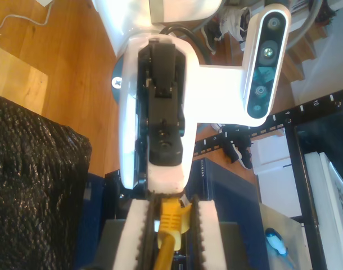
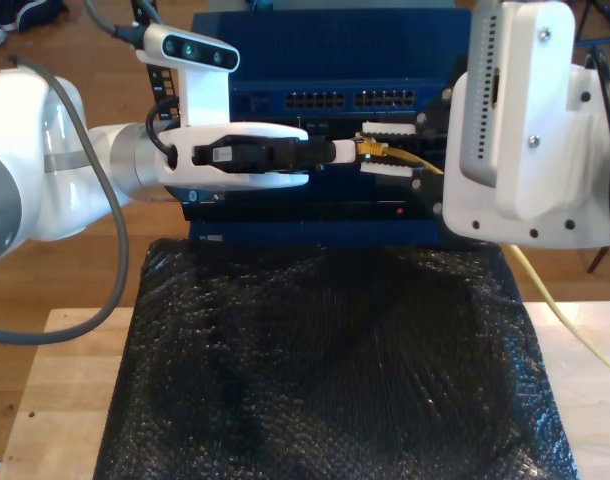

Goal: Grab the cable and plug it in

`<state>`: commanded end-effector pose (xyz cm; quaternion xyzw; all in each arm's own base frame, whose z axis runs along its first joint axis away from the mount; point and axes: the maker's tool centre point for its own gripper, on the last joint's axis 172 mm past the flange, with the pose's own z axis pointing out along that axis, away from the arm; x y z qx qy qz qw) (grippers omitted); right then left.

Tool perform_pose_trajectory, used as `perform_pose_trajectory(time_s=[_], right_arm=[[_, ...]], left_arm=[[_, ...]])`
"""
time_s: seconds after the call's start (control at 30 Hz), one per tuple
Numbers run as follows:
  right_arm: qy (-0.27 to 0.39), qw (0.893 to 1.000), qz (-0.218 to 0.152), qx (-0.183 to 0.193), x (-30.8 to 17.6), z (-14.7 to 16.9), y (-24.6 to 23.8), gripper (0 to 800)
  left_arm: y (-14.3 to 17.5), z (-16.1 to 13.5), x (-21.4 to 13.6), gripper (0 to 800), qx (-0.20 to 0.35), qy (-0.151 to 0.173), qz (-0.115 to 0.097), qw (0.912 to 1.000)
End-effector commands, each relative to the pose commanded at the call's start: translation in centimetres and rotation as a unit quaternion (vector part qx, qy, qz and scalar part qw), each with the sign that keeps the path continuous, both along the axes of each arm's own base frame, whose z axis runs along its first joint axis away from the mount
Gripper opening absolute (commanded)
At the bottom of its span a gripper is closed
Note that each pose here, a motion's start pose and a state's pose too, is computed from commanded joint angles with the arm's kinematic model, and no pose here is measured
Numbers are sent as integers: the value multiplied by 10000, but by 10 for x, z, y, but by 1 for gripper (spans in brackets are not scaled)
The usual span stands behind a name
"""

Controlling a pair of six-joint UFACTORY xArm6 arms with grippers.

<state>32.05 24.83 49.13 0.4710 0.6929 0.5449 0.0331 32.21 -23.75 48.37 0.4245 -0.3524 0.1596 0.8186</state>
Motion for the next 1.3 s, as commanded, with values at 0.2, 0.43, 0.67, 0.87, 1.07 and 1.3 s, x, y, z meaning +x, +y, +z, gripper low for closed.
perform_pose_trajectory(time_s=[0.2, 0.43, 0.67, 0.87, 1.07, 1.3], right_arm=[[0, 10000, 0, 0, 0, 0, 0, 153], [0, 10000, 0, 0, 0, 0, 0, 153], [-5, 10000, -5, 3, 0, 0, 0, 143], [20, 10000, 0, -12, 0, -3, 0, 41], [52, 10000, -3, -23, 0, -7, 0, 2], [107, 9999, -34, 20, 0, -7, 0, 2]], left_arm=[[0, 0, 0, 20, 0, 0, 0, 10000], [0, 0, 0, 20, 0, 0, 0, 10000], [0, 0, 0, 20, -4, -1, -6, 10000], [2, 3, -4, 21, -58, -8, -81, 10000], [3, 4, -6, 152, -81, -3, -112, 9999], [6, 22, 1, 448, -460, -5, 14, 9989]])
